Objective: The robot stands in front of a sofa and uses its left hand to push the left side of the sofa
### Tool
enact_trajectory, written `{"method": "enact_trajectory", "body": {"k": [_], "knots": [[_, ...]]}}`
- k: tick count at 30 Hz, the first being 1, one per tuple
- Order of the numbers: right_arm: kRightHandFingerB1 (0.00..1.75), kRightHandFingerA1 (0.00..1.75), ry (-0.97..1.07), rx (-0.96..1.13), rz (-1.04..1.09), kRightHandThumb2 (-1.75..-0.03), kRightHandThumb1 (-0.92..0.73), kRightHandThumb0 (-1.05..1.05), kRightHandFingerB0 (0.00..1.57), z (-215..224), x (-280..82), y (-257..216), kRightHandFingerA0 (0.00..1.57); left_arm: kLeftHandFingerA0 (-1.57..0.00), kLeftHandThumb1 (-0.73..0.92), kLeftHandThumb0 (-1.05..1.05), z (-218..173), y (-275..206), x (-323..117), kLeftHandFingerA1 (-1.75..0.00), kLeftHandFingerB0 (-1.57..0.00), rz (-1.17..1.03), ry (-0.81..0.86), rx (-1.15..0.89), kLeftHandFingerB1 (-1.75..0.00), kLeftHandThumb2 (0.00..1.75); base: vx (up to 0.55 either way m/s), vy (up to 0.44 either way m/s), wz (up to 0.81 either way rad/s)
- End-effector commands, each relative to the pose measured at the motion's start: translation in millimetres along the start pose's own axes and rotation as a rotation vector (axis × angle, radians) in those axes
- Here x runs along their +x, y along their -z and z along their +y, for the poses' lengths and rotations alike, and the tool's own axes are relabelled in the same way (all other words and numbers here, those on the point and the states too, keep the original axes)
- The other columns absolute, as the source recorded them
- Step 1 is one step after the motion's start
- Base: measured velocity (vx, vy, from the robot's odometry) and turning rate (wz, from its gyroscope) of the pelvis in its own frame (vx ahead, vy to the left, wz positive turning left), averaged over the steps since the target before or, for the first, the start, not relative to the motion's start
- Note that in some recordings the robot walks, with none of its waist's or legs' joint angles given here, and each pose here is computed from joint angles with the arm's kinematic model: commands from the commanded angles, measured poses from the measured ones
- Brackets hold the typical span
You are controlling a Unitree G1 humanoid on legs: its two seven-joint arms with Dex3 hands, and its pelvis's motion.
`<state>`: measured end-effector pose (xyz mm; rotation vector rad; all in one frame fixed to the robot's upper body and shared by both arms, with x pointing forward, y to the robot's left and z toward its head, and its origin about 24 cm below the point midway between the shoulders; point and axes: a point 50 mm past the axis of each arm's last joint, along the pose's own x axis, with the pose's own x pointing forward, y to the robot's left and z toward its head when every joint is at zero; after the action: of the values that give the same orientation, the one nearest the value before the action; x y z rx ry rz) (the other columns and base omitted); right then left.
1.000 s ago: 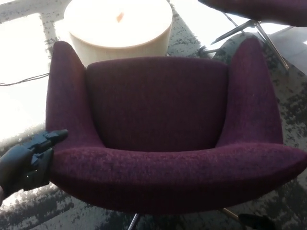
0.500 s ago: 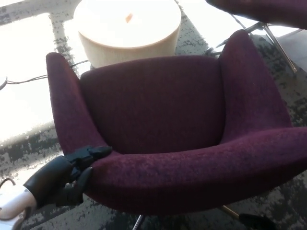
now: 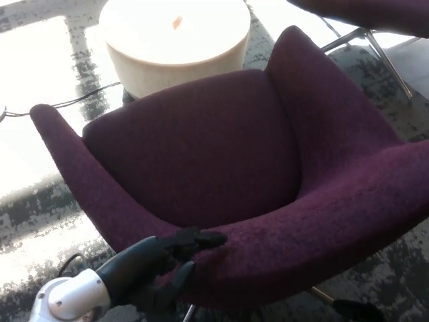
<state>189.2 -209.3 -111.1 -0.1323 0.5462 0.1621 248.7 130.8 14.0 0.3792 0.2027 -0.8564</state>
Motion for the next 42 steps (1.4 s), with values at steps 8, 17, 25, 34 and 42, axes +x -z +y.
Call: {"method": "enact_trajectory", "body": {"k": [8,17,25,34,42], "knots": [[0.91,0.94,0.027,0.006,-0.002,-1.28,-0.62,-1.05,0.20,-9,-1,-2,0.20,-0.06,0.86,-0.90,-37,-18,24,-0.27,-0.12,-0.039,0.153,-0.031,-0.20,1.21,0.00,0.000,0.00],[1.27,1.27,0.022,-0.023,-0.012,-0.81,-0.92,-1.05,0.07,-8,0,-4,0.08,-0.07,0.85,-0.88,-43,-26,31,-0.28,-0.09,-0.043,0.165,-0.006,-0.21,1.20,0.00,0.000,0.00],[1.20,1.25,0.021,-0.030,-0.005,-0.81,-0.92,-1.05,0.10,-9,2,-5,0.09,0.00,0.84,-0.86,-48,-28,39,-0.29,-0.14,-0.052,0.183,-0.008,-0.22,1.19,0.00,0.000,0.00],[1.24,1.32,0.025,-0.035,0.002,-0.86,-0.90,-1.05,0.10,-10,1,-4,0.07,0.00,0.85,-0.85,-54,-26,43,-0.28,-0.11,-0.045,0.200,-0.021,-0.21,1.20,0.00,0.000,0.00],[1.08,1.16,0.023,-0.044,0.007,-0.87,-0.92,-1.05,0.14,-10,1,-4,0.17,0.00,0.85,-0.82,-56,-26,44,-0.28,-0.11,-0.056,0.213,-0.002,-0.21,1.20,0.00,0.000,0.00]]}}
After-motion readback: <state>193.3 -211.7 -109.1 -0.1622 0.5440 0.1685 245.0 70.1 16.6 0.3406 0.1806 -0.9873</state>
